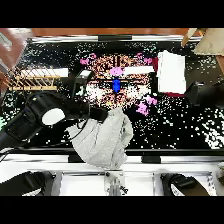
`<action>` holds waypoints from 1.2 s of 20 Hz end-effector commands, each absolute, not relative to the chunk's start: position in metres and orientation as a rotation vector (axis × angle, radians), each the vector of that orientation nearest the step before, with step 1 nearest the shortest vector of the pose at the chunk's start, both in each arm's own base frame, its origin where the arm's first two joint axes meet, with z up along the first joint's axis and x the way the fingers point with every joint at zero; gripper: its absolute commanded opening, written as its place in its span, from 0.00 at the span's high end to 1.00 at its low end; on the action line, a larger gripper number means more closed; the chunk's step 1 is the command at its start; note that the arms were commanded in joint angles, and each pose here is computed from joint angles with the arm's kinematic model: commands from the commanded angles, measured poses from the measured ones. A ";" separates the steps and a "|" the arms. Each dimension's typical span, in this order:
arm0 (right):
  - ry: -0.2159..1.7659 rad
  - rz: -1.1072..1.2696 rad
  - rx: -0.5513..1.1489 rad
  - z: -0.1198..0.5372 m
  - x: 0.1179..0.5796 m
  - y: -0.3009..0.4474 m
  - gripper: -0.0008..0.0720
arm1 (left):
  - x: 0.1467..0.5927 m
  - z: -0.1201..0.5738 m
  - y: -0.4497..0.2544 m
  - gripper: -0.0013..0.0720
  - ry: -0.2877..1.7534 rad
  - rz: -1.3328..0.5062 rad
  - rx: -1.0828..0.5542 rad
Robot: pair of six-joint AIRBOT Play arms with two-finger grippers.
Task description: Fold the shirts.
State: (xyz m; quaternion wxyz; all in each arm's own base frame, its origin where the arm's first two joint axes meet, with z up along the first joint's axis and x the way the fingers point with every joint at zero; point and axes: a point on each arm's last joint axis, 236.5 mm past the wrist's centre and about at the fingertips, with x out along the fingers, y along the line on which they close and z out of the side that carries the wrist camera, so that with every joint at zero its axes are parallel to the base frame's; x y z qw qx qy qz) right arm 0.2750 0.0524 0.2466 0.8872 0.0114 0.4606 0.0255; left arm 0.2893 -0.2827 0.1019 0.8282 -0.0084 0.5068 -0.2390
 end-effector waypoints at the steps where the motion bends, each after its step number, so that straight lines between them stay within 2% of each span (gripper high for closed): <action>1: 1.074 0.101 -0.036 0.210 0.281 0.063 0.07 | 0.276 0.094 -0.207 0.00 1.208 -0.368 0.040; 5: 1.286 0.189 -0.107 0.116 0.295 0.084 0.07 | 0.233 0.063 -0.141 0.00 1.327 -0.238 -0.077; 8: 1.431 0.321 -0.027 0.049 0.294 0.124 0.07 | 0.166 -0.001 -0.150 0.00 1.536 -0.278 -0.233; 10: 1.506 0.393 0.001 0.017 0.294 0.142 0.07 | 0.148 -0.031 -0.168 0.00 1.587 -0.304 -0.354; 15: 1.658 0.399 -0.018 -0.023 0.286 0.142 0.07 | 0.141 -0.074 -0.174 0.00 1.620 -0.269 -0.389; 19: 1.651 0.396 -0.016 -0.025 0.289 0.142 0.07 | 0.158 -0.091 -0.192 0.00 1.611 -0.262 -0.474; 23: 1.649 0.396 -0.014 -0.025 0.289 0.143 0.07 | 0.152 -0.108 -0.206 0.01 1.686 -0.290 -0.505; 24: 1.646 0.396 -0.013 -0.025 0.290 0.143 0.07 | 0.155 -0.109 -0.208 0.13 1.672 -0.301 -0.507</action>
